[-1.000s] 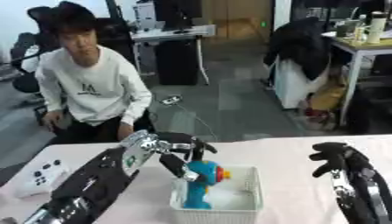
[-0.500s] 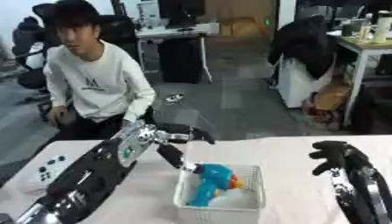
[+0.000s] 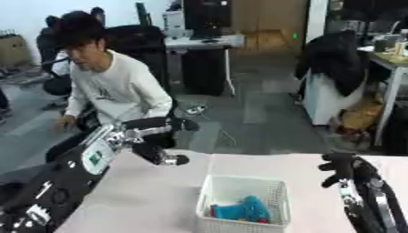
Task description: Pick up objects on the table and place them in the box.
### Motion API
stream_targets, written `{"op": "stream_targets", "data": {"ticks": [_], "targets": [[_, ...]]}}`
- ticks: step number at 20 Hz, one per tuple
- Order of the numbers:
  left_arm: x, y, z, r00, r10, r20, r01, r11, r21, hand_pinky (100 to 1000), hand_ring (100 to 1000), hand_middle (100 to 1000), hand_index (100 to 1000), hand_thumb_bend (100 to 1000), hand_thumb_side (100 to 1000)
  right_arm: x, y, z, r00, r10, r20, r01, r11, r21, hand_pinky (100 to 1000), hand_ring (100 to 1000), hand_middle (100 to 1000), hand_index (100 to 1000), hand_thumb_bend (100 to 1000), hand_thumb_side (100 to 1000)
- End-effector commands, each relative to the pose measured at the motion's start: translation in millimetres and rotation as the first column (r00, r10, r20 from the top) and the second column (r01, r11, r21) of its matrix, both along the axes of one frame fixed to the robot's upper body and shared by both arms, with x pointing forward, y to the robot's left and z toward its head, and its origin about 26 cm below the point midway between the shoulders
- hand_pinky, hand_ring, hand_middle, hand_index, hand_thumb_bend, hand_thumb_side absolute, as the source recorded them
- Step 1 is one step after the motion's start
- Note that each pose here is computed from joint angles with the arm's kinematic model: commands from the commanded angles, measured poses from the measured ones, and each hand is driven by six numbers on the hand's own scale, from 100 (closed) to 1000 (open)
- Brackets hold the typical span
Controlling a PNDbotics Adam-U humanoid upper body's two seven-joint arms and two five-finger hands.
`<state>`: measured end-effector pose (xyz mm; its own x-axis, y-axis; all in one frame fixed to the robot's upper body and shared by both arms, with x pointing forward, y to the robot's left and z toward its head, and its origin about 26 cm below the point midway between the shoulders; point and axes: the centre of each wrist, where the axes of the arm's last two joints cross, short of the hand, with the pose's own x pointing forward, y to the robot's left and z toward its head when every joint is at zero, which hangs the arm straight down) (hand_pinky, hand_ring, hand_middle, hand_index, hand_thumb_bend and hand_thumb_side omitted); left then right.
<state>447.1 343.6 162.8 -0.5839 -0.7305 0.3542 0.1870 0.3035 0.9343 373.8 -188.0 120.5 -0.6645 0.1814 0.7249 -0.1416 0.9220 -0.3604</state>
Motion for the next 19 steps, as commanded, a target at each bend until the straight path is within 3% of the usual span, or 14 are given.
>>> {"op": "stream_targets", "data": {"ticks": [1, 11, 19], "targets": [[-11.3, 15.9, 9.1, 0.991, 0.103, 0.081, -0.092, 0.986, -0.137, 889, 909, 947, 996, 370, 782, 0.2, -5.5, 4.6, 1.0, -0.015, 0.019, 0.015, 1.0, -0.007, 461, 636, 666, 729, 100, 756], [-53.8, -2.2, -51.7, 0.973, 0.222, 0.063, -0.176, 0.89, -0.42, 865, 906, 952, 985, 353, 801, -1.9, -8.0, 1.4, 0.999, -0.039, 0.025, 0.039, 0.999, 0.006, 463, 638, 666, 729, 100, 747], [-79.2, -25.8, -54.3, 0.96, 0.25, 0.126, -0.136, 0.81, -0.57, 852, 899, 947, 978, 348, 800, -6.1, -7.1, 6.7, 0.997, -0.052, 0.063, 0.05, 0.998, 0.022, 467, 638, 666, 729, 100, 737]]}}
